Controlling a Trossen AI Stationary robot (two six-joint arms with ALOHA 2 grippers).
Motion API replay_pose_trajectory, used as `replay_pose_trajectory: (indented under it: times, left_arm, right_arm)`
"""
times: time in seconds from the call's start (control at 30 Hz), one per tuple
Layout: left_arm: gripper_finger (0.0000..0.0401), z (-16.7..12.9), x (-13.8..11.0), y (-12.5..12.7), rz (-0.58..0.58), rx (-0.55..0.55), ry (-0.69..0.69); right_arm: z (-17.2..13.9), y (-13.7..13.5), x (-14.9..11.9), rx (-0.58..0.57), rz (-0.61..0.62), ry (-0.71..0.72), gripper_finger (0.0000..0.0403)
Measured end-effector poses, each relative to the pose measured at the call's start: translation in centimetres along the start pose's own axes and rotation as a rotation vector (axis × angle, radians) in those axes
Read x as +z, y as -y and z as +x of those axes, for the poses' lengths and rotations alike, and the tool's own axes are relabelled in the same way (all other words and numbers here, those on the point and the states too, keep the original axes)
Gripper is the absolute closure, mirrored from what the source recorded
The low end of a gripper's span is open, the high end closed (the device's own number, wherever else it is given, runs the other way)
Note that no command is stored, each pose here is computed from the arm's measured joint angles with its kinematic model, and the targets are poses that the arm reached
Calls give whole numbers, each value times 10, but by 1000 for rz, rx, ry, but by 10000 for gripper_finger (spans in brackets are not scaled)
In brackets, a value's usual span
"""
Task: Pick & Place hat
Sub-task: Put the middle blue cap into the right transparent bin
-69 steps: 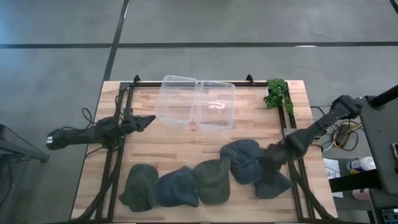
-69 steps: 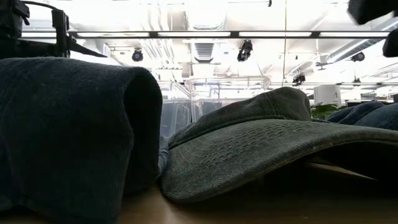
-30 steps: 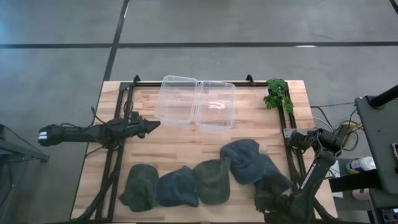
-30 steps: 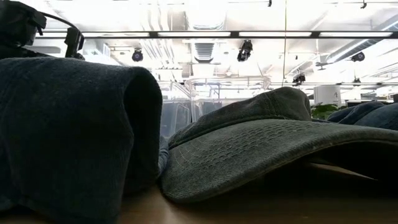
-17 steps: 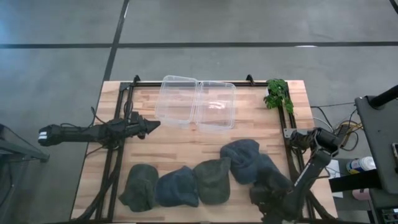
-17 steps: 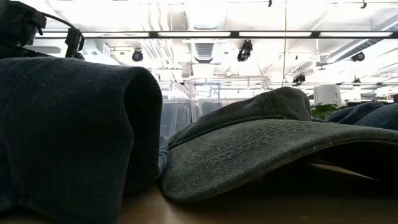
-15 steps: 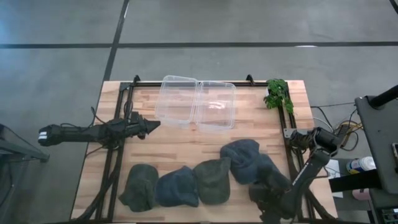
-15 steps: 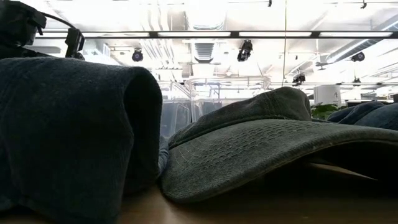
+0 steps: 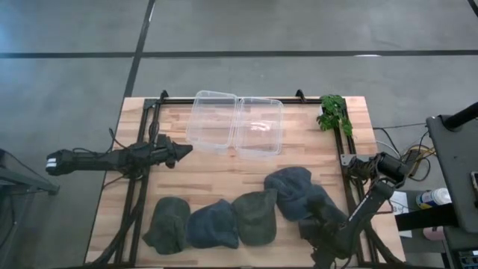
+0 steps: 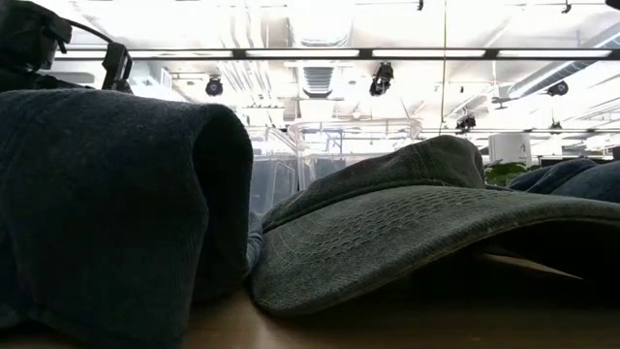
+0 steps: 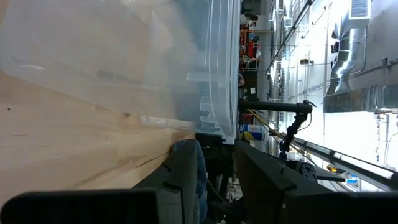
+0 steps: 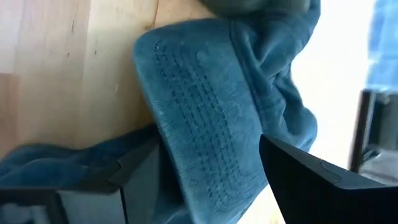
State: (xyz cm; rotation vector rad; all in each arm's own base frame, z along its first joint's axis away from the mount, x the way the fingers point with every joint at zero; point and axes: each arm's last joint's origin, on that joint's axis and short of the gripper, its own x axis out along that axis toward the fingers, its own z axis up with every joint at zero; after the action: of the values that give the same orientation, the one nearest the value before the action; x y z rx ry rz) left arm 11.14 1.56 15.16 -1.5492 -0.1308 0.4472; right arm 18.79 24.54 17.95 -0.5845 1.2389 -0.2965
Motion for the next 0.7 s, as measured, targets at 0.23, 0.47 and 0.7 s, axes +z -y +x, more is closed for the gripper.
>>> replay_pose_trajectory:
  times: [0.23, 0.47, 0.7]
  left_arm:
    - [295, 0, 0, 0, -1, 0, 0]
    - [295, 0, 0, 0, -1, 0, 0]
    - [295, 0, 0, 0, -1, 0, 0]
  right_arm:
    - [24, -4, -11, -49, -107, 31, 159]
    - [31, 2, -10, -131, -146, 70, 189]
    - [25, 14, 4, -121, -118, 70, 259]
